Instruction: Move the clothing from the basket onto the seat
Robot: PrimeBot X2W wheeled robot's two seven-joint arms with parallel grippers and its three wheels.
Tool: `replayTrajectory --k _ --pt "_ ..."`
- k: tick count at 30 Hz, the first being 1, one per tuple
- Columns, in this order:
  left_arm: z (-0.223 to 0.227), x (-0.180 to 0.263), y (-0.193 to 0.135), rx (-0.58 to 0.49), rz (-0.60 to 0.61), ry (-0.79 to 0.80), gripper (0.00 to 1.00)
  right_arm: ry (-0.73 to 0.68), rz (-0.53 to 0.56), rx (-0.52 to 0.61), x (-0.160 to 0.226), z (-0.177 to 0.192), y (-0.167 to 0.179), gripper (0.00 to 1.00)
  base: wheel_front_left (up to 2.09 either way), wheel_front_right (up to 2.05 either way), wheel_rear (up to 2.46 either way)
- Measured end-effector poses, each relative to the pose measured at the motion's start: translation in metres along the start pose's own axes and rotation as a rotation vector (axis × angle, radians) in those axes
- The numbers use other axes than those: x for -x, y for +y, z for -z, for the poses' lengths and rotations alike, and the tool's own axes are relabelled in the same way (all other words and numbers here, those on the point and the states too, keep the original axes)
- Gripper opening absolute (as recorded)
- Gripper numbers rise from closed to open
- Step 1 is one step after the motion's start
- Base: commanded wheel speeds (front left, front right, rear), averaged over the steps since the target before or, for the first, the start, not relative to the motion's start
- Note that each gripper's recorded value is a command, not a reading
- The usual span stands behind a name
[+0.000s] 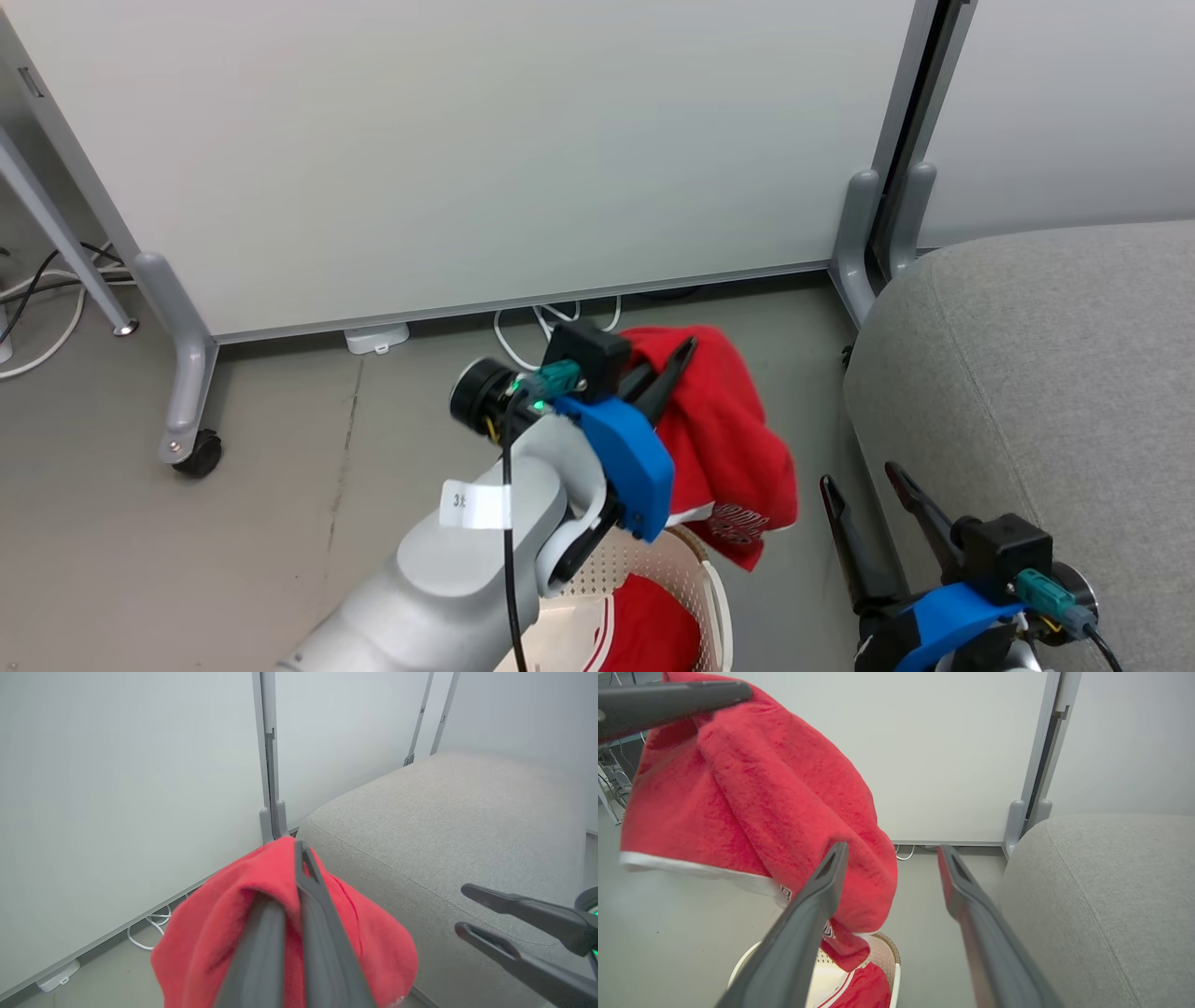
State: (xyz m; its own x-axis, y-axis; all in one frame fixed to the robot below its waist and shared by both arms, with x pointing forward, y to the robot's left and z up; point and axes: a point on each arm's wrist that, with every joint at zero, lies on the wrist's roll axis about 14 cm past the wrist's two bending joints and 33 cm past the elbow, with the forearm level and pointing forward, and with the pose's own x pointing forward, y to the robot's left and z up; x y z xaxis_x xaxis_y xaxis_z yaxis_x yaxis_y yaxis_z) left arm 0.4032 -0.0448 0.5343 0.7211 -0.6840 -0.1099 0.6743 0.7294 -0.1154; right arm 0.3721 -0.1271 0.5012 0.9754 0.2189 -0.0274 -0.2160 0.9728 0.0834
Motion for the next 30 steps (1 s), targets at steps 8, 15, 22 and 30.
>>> replayTrajectory --k 8,15,22,30 --pt "-0.047 -0.013 -0.021 -0.070 0.071 -0.093 0.00 0.005 -0.009 -0.003 0.006 0.001 0.004 1.00 0.00 0.00 0.00" --pt "-0.051 -0.018 -0.027 -0.080 0.087 -0.099 0.00 0.003 -0.004 -0.016 0.009 0.001 0.004 1.00 0.00 0.00 0.00" --pt "-0.044 -0.020 -0.024 -0.073 0.080 -0.083 0.00 0.009 -0.013 -0.019 0.008 0.004 0.007 1.00 0.00 0.00 0.00" --pt "-0.035 -0.021 -0.023 -0.062 0.080 -0.062 0.00 -0.012 -0.069 -0.005 -0.005 -0.006 0.023 1.00 0.00 0.00 0.00"
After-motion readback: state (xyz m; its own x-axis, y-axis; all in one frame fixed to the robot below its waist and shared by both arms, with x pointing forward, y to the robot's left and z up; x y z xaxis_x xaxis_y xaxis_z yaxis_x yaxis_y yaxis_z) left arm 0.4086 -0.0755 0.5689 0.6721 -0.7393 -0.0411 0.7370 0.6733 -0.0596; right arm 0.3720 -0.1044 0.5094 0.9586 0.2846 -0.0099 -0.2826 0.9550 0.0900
